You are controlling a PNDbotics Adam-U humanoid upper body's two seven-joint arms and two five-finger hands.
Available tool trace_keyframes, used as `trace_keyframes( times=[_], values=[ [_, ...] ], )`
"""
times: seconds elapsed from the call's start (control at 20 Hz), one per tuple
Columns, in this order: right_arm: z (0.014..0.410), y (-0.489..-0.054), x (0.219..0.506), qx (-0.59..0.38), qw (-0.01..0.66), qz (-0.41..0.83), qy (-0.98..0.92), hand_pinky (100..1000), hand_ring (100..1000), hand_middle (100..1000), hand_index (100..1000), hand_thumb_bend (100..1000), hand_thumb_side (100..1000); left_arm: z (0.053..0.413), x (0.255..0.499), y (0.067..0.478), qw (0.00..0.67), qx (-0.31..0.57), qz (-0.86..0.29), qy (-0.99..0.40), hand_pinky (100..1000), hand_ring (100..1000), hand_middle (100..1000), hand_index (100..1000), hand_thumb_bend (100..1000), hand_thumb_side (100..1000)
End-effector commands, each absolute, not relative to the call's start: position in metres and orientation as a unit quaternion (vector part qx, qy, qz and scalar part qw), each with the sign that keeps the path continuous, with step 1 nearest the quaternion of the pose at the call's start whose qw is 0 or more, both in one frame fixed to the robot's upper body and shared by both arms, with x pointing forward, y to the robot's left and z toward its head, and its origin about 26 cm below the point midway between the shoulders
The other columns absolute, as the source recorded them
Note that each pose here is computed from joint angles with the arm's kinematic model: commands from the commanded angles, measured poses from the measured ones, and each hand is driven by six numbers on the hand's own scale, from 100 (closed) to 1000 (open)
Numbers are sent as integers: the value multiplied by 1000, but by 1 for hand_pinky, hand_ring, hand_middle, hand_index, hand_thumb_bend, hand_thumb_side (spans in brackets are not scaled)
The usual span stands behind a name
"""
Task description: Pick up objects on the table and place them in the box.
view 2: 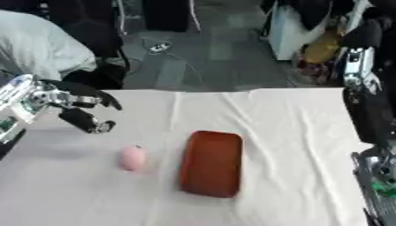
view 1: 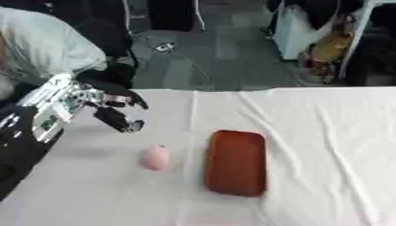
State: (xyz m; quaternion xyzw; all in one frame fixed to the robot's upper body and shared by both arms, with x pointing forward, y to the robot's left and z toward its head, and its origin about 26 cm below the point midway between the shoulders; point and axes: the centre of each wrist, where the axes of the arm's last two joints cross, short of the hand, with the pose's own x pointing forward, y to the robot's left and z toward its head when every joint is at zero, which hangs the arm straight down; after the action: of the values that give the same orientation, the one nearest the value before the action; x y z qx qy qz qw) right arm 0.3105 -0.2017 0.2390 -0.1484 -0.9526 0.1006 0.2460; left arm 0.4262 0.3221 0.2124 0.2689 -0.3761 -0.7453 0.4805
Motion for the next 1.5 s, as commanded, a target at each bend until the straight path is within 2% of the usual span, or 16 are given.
trace_keyframes(
  times=[0.05, 0.4, 0.45, 0.5, 0.55, 0.6, 0.65, 0.7, 0.9, 1.05, 1.25, 1.5],
  values=[
    [246, -201, 308, -143, 233, 101, -957, 100, 316, 452, 846, 100, 640, 224, 429, 325, 467, 279, -754, -368, 932, 959, 992, 1000, 927, 620],
    [246, -200, 308, -140, 233, 101, -957, 100, 317, 452, 846, 100, 639, 217, 432, 325, 456, 259, -780, -340, 925, 967, 990, 1000, 961, 603],
    [246, -200, 308, -140, 233, 101, -957, 100, 317, 452, 846, 100, 639, 217, 432, 325, 455, 255, -783, -338, 926, 967, 992, 1000, 966, 615],
    [246, -200, 308, -140, 233, 101, -957, 100, 317, 452, 846, 100, 640, 216, 432, 325, 454, 252, -785, -338, 923, 965, 991, 1000, 983, 675],
    [246, -200, 308, -140, 233, 101, -957, 100, 317, 452, 846, 100, 639, 216, 433, 325, 453, 249, -786, -339, 926, 968, 992, 1000, 971, 627],
    [246, -200, 308, -140, 233, 101, -957, 100, 317, 452, 845, 100, 639, 217, 433, 324, 450, 248, -787, -341, 927, 967, 992, 1000, 975, 743],
    [246, -200, 308, -140, 233, 101, -957, 100, 317, 452, 845, 100, 639, 218, 433, 322, 444, 248, -790, -343, 926, 968, 993, 1000, 972, 763],
    [246, -200, 308, -141, 233, 101, -957, 100, 317, 452, 845, 100, 639, 220, 432, 319, 436, 249, -794, -342, 937, 979, 998, 1000, 985, 847],
    [246, -200, 308, -142, 232, 99, -957, 100, 317, 452, 845, 100, 638, 219, 432, 312, 411, 251, -811, -332, 926, 973, 993, 1000, 1000, 900],
    [247, -200, 308, -141, 232, 99, -957, 100, 317, 452, 844, 100, 638, 212, 435, 308, 400, 246, -823, -319, 925, 975, 995, 1000, 1000, 903],
    [247, -199, 308, -140, 231, 99, -958, 100, 317, 452, 844, 100, 637, 199, 438, 306, 386, 234, -840, -301, 919, 975, 995, 1000, 1000, 862],
    [248, -198, 308, -137, 229, 98, -959, 100, 317, 452, 844, 100, 637, 184, 442, 306, 366, 221, -862, -272, 921, 978, 997, 1000, 1000, 745]
  ],
)
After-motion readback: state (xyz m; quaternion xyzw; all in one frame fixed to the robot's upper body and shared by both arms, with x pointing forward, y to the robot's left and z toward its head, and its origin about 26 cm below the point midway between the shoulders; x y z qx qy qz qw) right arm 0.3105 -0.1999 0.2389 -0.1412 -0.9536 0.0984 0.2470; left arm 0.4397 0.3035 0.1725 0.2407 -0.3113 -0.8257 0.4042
